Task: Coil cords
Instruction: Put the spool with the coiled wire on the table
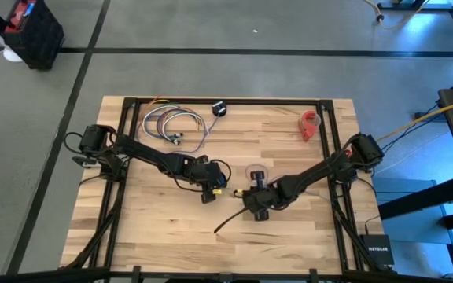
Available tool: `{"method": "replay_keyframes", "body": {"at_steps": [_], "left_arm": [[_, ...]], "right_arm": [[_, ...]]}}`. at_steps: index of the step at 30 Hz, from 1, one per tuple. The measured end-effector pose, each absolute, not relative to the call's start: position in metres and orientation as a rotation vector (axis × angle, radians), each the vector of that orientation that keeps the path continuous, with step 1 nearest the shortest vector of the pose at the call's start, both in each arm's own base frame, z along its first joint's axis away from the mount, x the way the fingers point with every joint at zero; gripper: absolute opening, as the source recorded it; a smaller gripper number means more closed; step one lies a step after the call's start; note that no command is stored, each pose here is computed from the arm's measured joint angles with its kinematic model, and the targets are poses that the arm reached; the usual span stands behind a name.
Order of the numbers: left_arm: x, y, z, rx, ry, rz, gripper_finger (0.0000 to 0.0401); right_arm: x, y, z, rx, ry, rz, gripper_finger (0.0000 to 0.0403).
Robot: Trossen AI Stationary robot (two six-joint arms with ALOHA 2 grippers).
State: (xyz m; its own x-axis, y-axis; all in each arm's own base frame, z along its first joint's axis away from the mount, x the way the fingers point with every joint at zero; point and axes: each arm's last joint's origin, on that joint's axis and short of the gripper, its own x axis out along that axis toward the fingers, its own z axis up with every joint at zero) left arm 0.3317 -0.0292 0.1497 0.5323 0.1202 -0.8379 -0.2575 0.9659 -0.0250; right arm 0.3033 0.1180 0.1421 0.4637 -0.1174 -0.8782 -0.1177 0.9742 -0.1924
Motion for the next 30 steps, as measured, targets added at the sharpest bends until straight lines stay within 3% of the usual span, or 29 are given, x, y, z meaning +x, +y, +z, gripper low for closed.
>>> {"method": "replay_keyframes", "body": {"at_steps": [10, 20, 27, 30], "left_arm": [[0.317, -0.01, 0.154, -0.112, 1.049, 0.455, 0.0], [0.316, -0.028, 0.164, -0.029, 1.017, 0.359, 0.0], [0.321, -0.033, 0.169, -0.006, 0.947, 0.319, 0.0], [0.325, -0.029, 0.171, -0.006, 0.908, 0.318, 0.0]], "right_arm": [[0.29, 0.142, 0.14, -0.197, 1.143, 0.126, 0.0003], [0.285, 0.14, 0.149, -0.109, 1.139, 0.012, 0.0013], [0.274, 0.13, 0.18, 0.056, 1.331, -0.112, 0.0092], [0.275, 0.129, 0.194, -0.003, 1.279, -0.147, 0.0127]]}}
